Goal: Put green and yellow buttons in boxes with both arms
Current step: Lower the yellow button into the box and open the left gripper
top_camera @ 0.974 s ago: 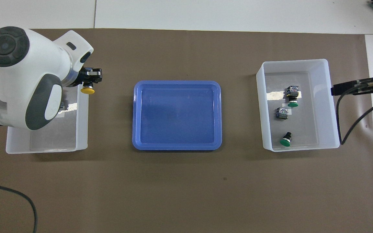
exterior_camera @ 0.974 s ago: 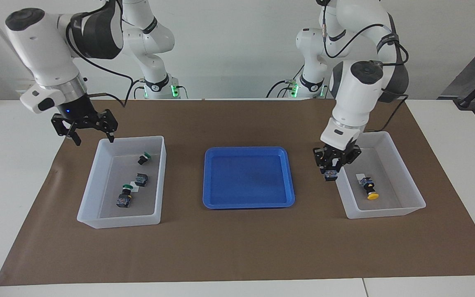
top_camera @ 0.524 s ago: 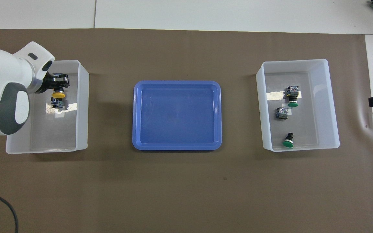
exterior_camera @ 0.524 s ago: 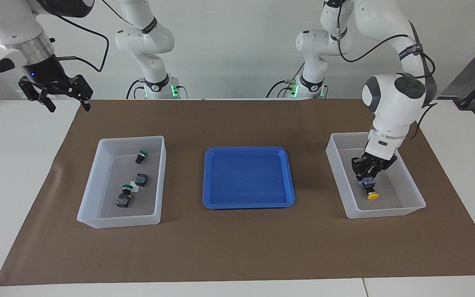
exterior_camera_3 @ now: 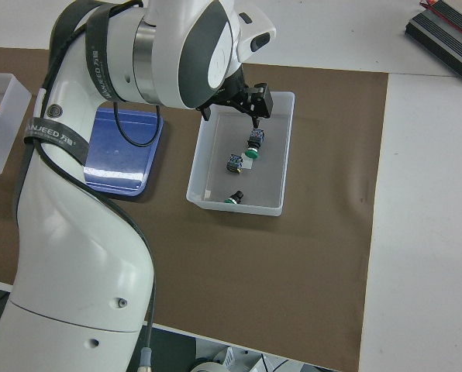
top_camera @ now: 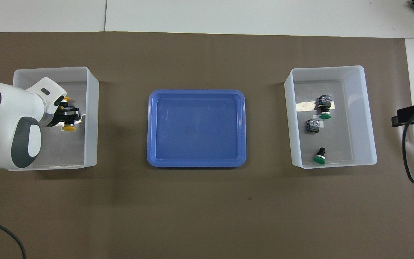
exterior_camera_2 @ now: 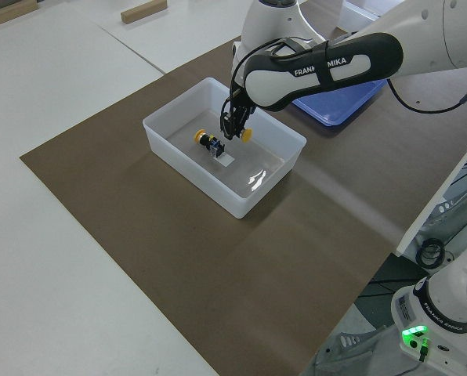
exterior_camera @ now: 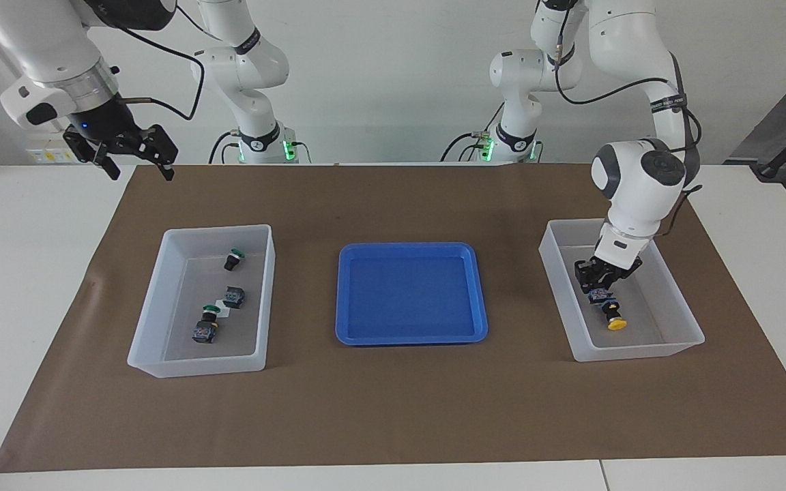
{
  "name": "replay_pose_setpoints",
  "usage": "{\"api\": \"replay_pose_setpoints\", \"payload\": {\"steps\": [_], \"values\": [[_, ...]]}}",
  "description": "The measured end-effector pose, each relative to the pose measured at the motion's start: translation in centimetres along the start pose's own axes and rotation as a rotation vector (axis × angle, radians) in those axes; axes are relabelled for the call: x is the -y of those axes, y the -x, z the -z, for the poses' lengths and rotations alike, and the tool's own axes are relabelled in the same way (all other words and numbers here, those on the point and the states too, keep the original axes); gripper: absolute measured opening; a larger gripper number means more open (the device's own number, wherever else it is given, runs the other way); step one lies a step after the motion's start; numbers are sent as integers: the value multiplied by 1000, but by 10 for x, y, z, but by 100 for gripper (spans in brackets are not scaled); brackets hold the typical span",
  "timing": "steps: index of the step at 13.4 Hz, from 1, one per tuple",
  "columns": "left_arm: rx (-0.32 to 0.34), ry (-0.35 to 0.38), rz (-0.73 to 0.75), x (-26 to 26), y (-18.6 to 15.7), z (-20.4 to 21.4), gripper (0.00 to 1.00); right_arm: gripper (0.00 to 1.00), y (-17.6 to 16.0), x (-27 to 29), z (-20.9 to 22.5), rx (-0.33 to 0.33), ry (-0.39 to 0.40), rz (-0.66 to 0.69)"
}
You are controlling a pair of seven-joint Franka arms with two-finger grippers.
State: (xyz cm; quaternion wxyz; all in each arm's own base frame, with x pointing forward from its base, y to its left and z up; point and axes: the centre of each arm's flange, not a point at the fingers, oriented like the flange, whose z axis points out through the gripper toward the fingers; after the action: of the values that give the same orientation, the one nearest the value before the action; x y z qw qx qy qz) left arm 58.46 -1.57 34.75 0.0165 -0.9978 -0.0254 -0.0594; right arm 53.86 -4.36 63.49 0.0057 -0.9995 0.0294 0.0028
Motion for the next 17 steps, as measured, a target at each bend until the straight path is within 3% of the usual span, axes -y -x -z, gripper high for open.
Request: {"api": "replay_pose_setpoints", "payload": {"steps": [4, 5, 9, 13, 15, 17], "values": [[-20, 4, 0, 0, 5, -5, 47, 100, 0, 4, 2, -9, 0, 10], [-40, 6, 0, 0, 3, -4, 53, 100, 1, 4, 1, -7, 0, 12], [-81, 6, -27, 5, -2, 1, 100, 100, 1, 9, 0, -3, -1, 22], [-63, 4, -35, 3, -13, 25, 100, 100, 1, 12, -1, -2, 0, 28], [-7, 0, -41, -2, -26, 72, 100, 100, 1, 8, -2, 1, 0, 21], [3, 4, -58, -12, -28, 135, 100, 100, 3, 6, -3, 19, 0, 17]]}}
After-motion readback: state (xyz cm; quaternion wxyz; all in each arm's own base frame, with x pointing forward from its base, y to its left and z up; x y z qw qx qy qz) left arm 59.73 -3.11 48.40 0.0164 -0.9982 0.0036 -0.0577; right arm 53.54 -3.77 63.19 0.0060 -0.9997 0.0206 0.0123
